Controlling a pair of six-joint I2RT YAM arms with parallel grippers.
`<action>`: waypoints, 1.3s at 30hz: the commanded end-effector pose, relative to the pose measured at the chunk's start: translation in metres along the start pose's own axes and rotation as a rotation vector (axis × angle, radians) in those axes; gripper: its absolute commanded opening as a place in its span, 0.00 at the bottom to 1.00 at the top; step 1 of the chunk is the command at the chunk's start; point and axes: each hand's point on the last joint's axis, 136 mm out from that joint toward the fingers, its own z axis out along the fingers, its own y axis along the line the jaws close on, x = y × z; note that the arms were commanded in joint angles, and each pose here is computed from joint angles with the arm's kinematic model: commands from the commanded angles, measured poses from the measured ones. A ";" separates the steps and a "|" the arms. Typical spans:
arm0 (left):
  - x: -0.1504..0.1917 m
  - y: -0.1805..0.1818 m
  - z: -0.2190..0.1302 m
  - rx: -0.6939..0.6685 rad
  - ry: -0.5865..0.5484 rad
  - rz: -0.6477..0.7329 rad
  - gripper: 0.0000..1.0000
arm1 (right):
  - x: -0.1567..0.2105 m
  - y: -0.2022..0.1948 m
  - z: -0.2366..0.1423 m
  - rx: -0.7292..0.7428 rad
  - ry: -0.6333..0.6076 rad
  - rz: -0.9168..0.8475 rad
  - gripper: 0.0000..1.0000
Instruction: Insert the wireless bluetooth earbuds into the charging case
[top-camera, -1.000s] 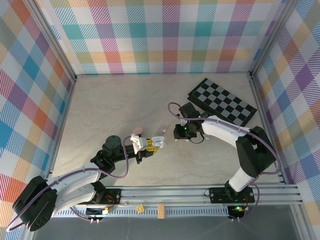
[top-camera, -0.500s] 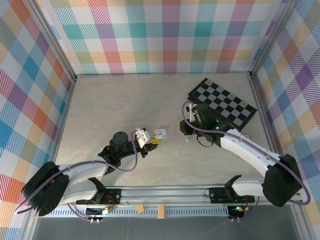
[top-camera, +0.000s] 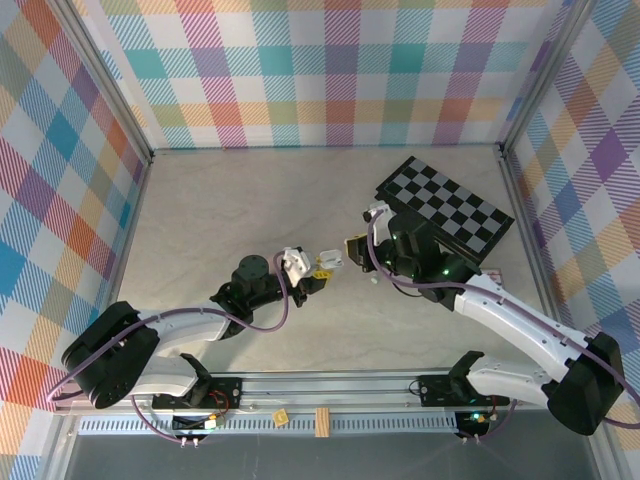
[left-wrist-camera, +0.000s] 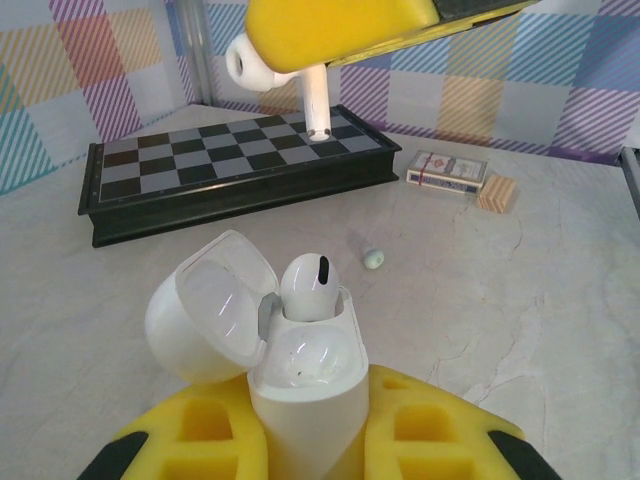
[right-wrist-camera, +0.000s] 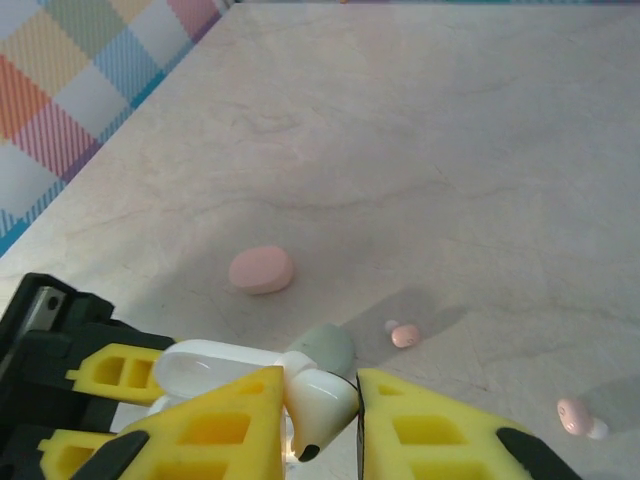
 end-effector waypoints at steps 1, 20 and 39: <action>-0.027 -0.007 0.005 0.035 -0.074 0.015 0.00 | -0.007 0.016 0.002 -0.069 -0.037 -0.060 0.23; -0.037 -0.008 0.008 0.040 -0.103 -0.006 0.00 | 0.011 0.042 0.017 -0.170 -0.014 -0.105 0.23; -0.039 -0.007 0.009 0.035 -0.110 -0.011 0.00 | 0.014 0.040 0.020 -0.169 -0.031 -0.065 0.21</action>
